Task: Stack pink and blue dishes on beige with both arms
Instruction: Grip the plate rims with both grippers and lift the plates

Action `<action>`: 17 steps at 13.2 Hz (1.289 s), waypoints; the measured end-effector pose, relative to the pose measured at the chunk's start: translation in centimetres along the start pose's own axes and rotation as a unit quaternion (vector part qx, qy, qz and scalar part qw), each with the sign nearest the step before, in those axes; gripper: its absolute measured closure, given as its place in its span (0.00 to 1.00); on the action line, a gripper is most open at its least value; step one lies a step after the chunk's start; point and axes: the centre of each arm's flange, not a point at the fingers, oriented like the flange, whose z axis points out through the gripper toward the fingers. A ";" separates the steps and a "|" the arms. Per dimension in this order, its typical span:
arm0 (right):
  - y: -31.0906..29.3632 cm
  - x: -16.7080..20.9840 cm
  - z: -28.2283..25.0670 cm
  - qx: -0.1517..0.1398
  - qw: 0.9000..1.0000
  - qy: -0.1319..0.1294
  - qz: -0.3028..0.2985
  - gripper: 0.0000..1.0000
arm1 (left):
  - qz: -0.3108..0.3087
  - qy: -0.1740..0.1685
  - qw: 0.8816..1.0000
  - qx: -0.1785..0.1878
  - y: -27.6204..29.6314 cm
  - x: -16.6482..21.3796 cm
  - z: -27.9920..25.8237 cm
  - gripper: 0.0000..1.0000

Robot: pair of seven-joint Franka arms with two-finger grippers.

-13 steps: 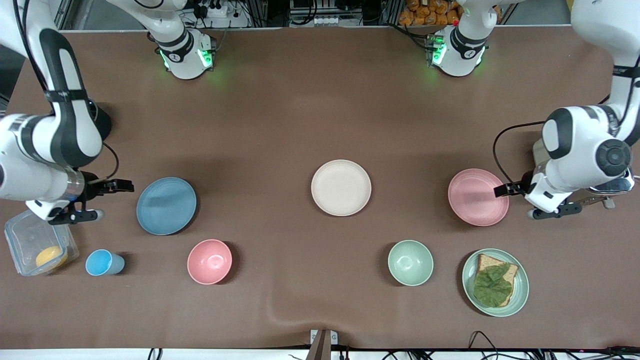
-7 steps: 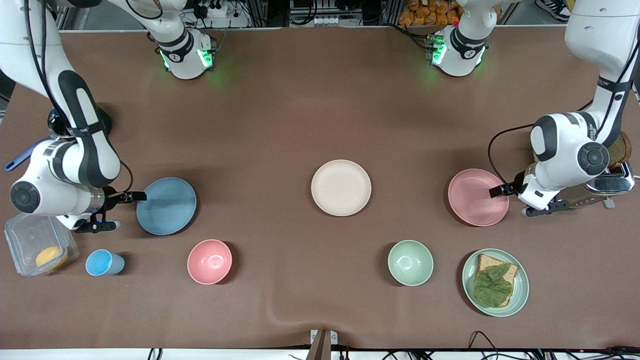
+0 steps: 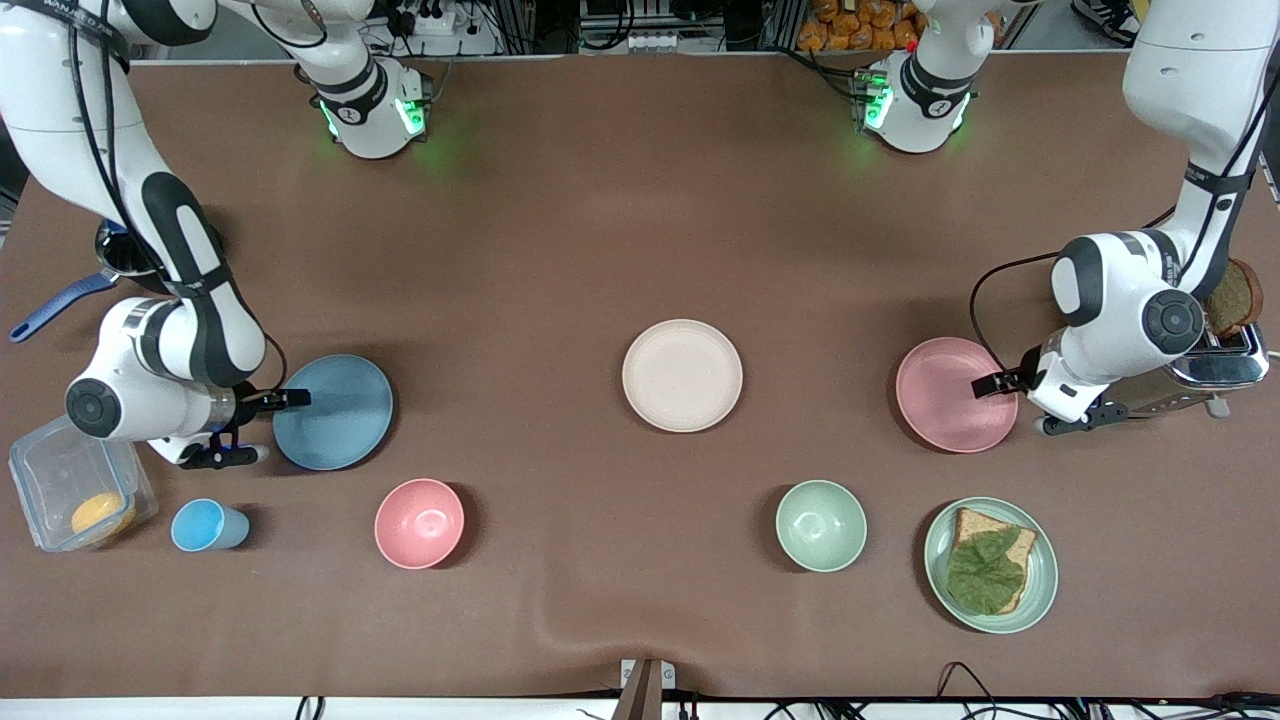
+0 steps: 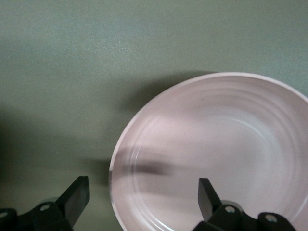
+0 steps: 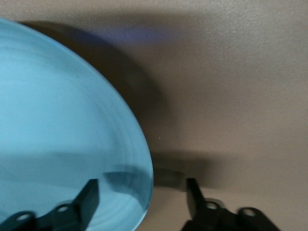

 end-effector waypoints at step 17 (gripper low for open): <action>-1.7 -0.5 -9.4 -0.012 0.995 0.050 -0.087 0.95 | 0.005 0.008 1.000 -0.003 0.6 0.2 0.9 0.94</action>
